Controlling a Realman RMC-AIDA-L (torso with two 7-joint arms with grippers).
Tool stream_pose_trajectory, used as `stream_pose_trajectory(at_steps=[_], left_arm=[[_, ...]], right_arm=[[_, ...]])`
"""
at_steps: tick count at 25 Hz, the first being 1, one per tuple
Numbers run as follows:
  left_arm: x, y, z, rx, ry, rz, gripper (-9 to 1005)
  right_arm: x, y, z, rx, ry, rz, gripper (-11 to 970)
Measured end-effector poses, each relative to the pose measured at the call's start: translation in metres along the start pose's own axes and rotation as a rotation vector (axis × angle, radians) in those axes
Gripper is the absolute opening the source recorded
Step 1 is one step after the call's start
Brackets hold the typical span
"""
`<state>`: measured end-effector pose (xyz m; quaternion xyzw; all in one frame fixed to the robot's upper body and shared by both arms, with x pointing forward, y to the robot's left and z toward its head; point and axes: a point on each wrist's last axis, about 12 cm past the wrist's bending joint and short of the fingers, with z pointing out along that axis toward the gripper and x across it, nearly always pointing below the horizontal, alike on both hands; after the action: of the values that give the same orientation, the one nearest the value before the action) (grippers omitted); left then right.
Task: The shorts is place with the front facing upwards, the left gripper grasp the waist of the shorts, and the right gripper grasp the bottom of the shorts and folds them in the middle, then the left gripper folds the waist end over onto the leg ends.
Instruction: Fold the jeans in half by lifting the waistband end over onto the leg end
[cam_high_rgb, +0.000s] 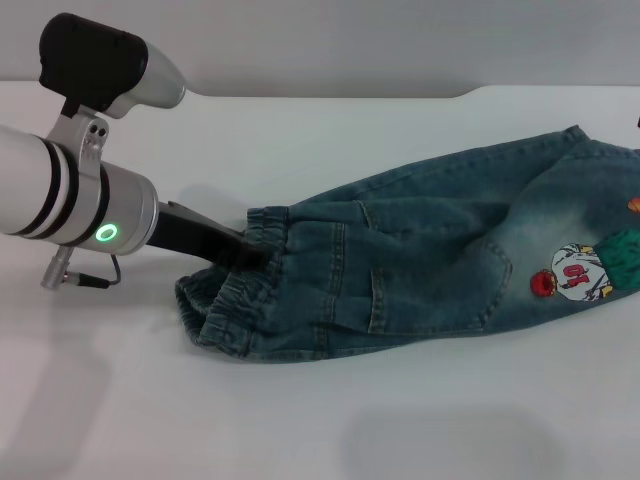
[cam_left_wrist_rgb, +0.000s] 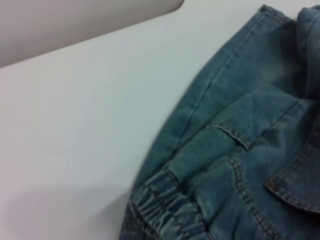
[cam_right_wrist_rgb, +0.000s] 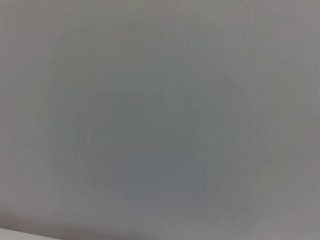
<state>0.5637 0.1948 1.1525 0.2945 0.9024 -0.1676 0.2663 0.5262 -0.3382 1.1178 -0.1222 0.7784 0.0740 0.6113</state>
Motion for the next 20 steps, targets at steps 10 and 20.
stream_pose_trajectory(at_steps=[10, 20], left_arm=[[0.000, 0.006, 0.005, -0.049, -0.084, -0.004, 608], [0.004, 0.011, 0.004, -0.105, -0.183, -0.002, 836]], right_arm=[[-0.001, 0.006, 0.004, -0.019, 0.004, -0.026, 790], [0.013, 0.045, 0.013, -0.087, -0.046, -0.304, 635]])
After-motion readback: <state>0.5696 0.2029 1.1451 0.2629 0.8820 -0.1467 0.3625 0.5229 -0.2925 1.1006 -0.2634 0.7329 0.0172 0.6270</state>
